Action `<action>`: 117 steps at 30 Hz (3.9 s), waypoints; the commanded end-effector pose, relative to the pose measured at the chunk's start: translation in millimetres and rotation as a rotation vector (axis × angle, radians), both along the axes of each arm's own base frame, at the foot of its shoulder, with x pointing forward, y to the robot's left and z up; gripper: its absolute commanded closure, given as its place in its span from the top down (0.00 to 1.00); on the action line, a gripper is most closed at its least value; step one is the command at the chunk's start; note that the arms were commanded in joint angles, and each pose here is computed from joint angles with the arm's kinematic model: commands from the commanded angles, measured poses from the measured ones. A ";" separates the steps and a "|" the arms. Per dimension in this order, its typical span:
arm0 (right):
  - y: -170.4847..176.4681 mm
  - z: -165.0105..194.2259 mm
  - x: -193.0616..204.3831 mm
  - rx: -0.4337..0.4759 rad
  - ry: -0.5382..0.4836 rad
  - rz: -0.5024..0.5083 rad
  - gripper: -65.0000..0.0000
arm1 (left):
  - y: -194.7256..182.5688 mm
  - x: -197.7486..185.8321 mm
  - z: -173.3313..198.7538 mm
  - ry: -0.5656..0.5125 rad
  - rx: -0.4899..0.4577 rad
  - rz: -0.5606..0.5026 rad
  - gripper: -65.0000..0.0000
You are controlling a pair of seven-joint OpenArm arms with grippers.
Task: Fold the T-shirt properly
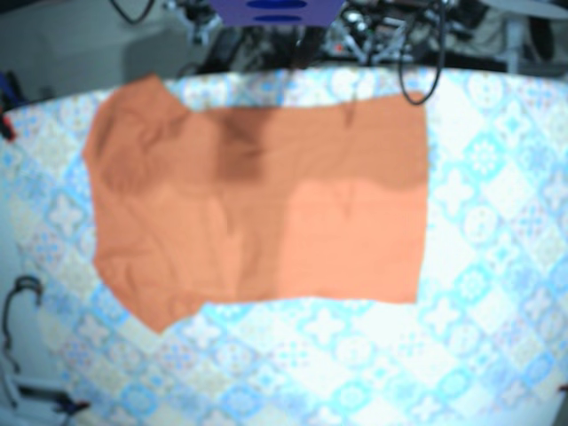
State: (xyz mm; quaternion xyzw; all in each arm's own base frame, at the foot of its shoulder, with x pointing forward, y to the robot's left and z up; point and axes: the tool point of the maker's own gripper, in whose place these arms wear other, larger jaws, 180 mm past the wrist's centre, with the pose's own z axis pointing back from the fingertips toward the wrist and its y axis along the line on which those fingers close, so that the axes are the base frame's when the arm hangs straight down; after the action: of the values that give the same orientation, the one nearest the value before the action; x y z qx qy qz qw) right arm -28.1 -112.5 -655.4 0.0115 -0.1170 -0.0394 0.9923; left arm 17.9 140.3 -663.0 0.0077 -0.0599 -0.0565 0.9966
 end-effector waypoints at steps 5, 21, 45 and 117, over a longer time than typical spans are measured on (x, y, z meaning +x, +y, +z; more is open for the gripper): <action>-0.1 0.9 -2.5 -0.002 -0.007 0.009 0.10 | 3.3 4.3 0.5 -0.013 0.010 -0.002 0.15; -16.7 16.3 -65.3 -0.034 -0.022 0.014 0.10 | 64.2 -22.6 16.0 -0.057 0.104 -0.088 0.15; -189.1 160.9 -88.6 -0.470 -0.233 0.786 0.11 | 195.2 -50.8 172.2 -0.208 0.267 -0.710 0.15; -79.0 222.4 139.1 -0.777 -0.692 1.458 0.54 | 94.3 124.9 262.0 -0.618 0.625 -1.292 0.35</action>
State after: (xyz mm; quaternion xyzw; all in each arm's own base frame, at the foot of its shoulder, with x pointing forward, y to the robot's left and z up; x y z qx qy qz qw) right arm 110.4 -193.8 -438.4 -0.2428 -0.3679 0.6498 0.6193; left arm 139.4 233.2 -407.6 0.2592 -0.3012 -0.6350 0.6624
